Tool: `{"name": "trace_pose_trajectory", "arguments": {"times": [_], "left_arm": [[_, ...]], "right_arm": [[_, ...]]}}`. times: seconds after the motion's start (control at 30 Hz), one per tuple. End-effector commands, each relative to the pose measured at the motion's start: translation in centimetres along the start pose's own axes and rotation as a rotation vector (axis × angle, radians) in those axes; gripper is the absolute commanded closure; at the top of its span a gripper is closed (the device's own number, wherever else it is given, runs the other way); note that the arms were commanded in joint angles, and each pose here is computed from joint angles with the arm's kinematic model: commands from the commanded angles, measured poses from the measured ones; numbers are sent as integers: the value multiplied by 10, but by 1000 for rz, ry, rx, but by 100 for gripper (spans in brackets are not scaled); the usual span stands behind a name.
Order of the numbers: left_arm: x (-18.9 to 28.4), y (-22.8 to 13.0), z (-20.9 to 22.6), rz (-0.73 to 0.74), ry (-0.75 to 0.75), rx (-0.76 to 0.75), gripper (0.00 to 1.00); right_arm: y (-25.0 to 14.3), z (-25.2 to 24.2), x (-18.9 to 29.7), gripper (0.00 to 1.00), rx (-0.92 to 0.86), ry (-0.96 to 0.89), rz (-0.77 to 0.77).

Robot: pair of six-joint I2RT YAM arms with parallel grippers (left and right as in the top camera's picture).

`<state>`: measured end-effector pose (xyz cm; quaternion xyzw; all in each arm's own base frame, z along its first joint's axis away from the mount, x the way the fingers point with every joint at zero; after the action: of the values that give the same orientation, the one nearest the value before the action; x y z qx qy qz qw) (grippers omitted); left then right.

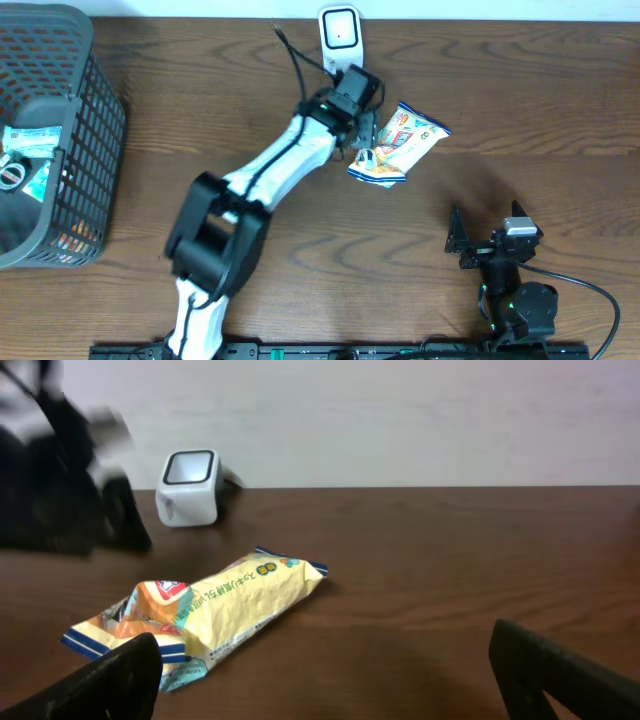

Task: Scan the item barcode

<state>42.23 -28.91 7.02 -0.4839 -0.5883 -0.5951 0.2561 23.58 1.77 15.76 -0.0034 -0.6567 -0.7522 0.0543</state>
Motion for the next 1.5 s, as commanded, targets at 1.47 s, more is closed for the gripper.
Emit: {"name": "trace_pose_trajectory", "arguments": {"times": [1.47], "left_arm": [[-51, -43, -34, 106, -79, 3, 27]], "right_arm": [[-1, -2, 0, 1, 12, -7, -1]]}}
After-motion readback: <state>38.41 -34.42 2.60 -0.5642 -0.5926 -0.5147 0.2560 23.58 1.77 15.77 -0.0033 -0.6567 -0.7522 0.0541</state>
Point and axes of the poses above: each gripper's point midway between its finger pads, its own x axis back along the fingers, its own z axis along the line the jaws close on, y = z × x, the point moved 1 cm from there along x, back along the fingers, and after that the axes turned 6 degrees about -x, right-handed, at the moved point
